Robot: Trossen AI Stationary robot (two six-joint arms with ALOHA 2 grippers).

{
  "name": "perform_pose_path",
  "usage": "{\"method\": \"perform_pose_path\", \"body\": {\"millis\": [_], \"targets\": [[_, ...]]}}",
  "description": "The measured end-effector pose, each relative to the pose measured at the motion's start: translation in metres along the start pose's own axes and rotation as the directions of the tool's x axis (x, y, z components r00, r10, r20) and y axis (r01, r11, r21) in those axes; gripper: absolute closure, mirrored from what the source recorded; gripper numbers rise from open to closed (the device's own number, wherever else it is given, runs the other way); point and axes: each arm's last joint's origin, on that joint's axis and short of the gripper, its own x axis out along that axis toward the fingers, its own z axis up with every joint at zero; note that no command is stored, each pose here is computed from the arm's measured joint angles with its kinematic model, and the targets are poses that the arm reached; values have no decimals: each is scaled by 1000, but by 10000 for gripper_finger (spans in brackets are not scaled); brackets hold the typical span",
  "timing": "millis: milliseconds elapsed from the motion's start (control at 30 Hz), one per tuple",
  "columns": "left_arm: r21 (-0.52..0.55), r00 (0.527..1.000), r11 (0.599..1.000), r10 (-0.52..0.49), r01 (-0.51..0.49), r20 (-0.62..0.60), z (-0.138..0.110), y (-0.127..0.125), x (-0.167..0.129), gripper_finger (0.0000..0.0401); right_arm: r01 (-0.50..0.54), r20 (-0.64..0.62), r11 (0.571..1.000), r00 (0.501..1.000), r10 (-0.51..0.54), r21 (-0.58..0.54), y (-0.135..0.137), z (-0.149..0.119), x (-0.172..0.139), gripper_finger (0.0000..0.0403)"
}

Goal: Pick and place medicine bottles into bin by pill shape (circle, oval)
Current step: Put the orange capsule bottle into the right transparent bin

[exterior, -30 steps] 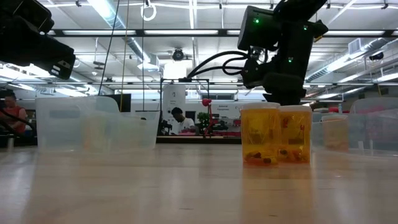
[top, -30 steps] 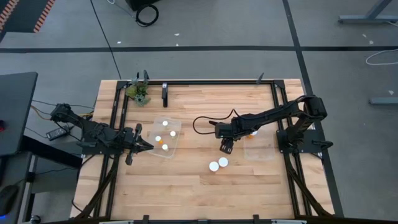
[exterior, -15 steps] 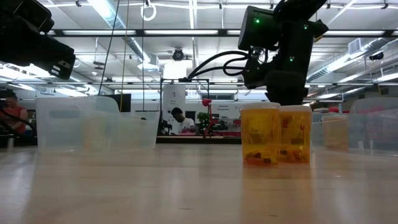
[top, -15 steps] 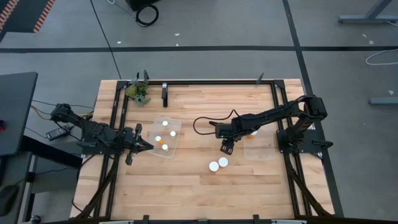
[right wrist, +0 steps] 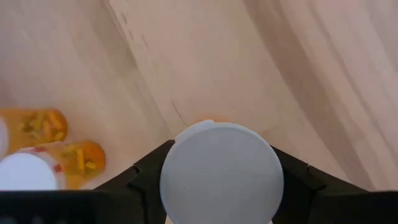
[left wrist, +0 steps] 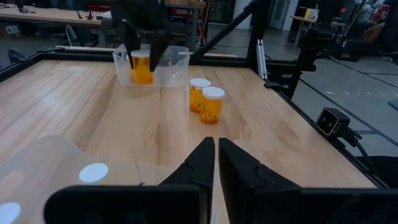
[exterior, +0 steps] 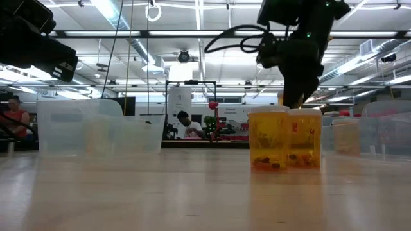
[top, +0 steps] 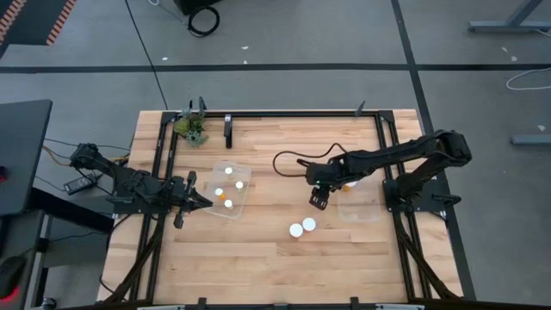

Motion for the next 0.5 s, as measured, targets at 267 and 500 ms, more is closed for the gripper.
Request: {"method": "perform_pose_path", "body": {"millis": [267,500], "targets": [[0,1000,1000,0,0,0,0,0,0,363,5,17,999,1000,-5,51,-7,-7,-23,189],[0,1000,1000,0,0,0,0,0,0,370,31,-40,997,999,-28,69,-6,-19,-32,189]]}}
